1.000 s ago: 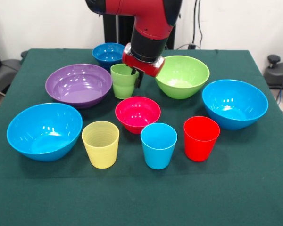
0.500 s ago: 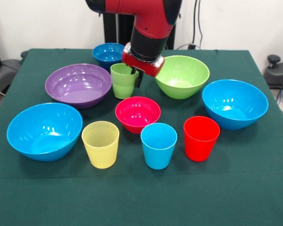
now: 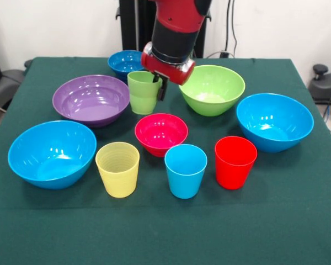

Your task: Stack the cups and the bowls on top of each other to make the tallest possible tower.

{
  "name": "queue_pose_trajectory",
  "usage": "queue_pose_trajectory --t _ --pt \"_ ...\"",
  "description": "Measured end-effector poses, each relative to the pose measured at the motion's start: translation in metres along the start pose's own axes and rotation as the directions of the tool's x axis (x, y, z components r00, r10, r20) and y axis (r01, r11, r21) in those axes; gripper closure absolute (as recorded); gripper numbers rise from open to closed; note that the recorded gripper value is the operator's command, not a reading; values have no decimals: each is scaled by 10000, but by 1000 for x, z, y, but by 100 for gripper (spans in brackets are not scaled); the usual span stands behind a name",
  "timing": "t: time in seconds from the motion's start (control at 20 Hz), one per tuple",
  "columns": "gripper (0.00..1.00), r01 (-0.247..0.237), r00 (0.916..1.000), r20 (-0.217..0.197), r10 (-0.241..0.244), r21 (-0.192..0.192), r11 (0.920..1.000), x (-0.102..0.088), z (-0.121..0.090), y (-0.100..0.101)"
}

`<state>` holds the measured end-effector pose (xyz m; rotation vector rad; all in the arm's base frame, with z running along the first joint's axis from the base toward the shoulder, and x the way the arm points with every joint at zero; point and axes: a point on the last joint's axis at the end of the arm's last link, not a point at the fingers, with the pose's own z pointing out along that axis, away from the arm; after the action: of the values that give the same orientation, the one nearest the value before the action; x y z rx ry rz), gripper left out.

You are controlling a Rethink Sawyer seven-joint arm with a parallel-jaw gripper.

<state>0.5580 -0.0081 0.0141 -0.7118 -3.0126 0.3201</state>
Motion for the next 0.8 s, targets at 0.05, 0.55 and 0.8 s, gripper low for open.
queue_pose_trajectory --t 0.05,0.55,0.8 --pt "100 -68 10000 55 68 -48 10000 -3 -4 1" --pt "100 -563 9981 250 571 -295 9980 -22 -36 7" --pt "100 -720 9973 89 723 -301 9970 -26 -49 11"
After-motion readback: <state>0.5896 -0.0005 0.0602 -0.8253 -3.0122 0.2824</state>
